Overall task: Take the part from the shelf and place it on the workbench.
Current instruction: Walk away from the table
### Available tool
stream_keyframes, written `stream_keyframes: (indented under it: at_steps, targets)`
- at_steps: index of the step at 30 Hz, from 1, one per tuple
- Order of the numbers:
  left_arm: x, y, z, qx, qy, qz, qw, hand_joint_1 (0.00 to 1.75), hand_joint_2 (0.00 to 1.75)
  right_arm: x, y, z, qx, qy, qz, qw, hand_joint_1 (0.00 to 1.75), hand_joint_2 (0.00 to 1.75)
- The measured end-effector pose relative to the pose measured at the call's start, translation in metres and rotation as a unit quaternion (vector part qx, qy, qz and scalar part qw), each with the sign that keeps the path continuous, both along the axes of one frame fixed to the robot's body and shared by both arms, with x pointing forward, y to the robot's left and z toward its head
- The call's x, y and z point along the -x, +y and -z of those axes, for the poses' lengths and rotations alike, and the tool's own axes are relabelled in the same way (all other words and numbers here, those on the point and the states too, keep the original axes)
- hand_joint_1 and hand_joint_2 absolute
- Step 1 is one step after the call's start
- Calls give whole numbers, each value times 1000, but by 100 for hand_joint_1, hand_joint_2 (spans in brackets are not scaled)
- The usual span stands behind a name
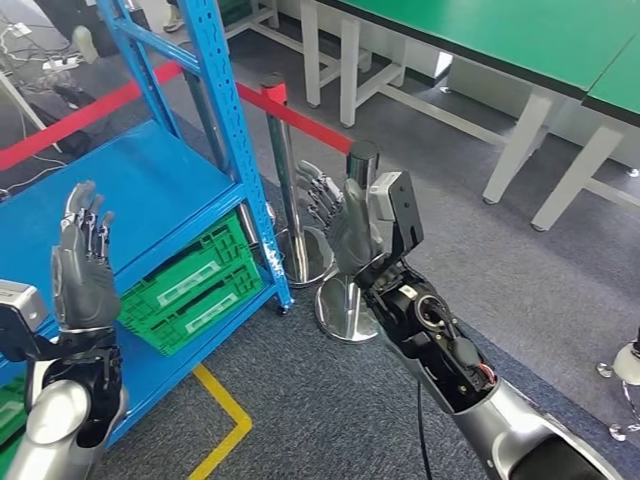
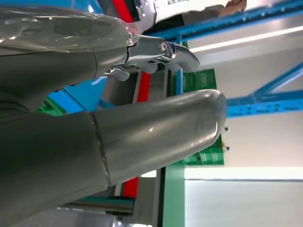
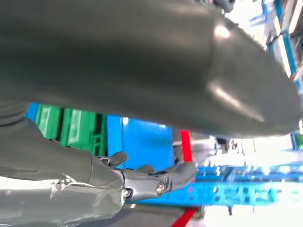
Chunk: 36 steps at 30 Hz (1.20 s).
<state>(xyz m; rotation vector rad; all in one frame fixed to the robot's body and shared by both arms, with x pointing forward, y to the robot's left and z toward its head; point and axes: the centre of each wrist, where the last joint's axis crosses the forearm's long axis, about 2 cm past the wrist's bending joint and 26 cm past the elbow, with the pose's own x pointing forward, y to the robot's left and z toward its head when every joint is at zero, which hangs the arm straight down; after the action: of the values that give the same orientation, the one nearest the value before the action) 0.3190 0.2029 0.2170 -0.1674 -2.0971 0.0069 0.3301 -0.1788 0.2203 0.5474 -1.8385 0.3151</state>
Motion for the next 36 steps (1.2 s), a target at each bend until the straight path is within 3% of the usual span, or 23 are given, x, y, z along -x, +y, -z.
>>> stream_keyframes:
  at_steps: [36]
  targets:
    - [-3,-2,-5,11,-9,5,1000,0,0,2,-2,2,-5,4,9,1000,0,0]
